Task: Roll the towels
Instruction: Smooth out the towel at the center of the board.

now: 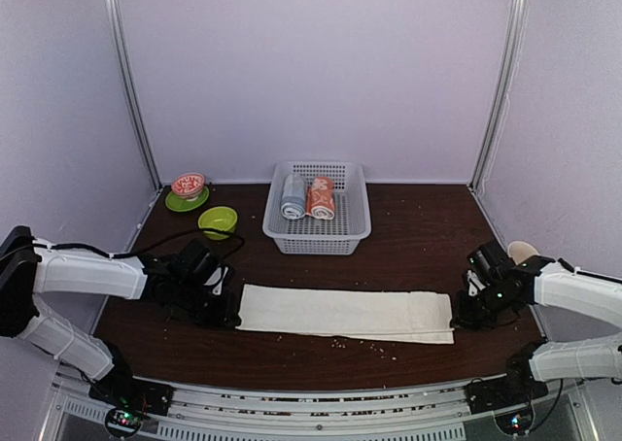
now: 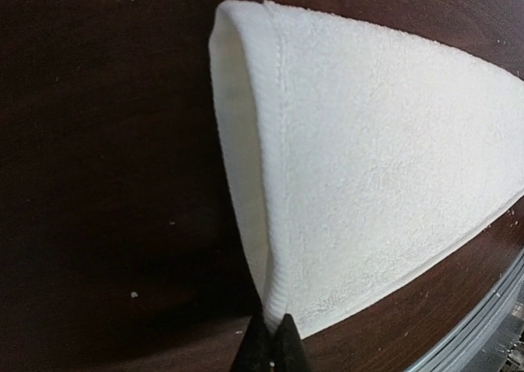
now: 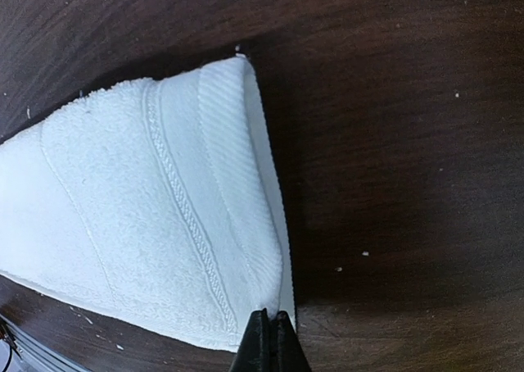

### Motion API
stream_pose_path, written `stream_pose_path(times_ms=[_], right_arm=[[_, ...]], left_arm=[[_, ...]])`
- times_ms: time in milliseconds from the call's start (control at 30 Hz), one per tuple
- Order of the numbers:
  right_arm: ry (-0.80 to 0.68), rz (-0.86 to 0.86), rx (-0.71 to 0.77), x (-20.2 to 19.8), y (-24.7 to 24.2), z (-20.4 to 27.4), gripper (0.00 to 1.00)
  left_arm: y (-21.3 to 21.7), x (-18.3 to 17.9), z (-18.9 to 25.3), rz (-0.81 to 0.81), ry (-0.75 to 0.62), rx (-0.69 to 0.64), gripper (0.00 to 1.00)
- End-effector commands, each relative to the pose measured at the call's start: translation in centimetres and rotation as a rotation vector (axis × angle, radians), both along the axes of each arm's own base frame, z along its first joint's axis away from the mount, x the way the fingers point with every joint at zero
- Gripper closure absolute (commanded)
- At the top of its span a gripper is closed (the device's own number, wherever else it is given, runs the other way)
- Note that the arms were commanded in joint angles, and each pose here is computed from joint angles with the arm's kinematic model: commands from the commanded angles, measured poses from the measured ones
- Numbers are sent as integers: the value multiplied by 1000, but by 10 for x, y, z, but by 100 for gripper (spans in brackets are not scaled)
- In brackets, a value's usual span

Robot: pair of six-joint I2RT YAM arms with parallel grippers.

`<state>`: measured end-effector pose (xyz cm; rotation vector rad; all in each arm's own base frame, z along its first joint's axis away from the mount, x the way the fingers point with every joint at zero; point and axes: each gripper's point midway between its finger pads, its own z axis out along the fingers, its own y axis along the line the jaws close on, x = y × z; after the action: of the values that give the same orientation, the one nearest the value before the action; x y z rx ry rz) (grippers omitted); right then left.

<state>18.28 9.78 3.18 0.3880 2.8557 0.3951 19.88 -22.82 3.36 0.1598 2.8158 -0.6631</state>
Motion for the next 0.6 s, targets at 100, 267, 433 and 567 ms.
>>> stream_pose_path(times_ms=[100,267,433,567], right_arm=[[33,-32,-37,-10,-10,-8,100],[78,-14,-35,-18,-7,-12,100],[101,1,-3,-22,-1,-6,100],[163,9,20,-35,2,-17,100]], left_arm=[[-7,14,6,-23,-45,-4,100],[-2,15,8,-17,-51,6,100],[0,15,5,-20,-46,17,100],[0,14,-2,-25,-28,28,100]])
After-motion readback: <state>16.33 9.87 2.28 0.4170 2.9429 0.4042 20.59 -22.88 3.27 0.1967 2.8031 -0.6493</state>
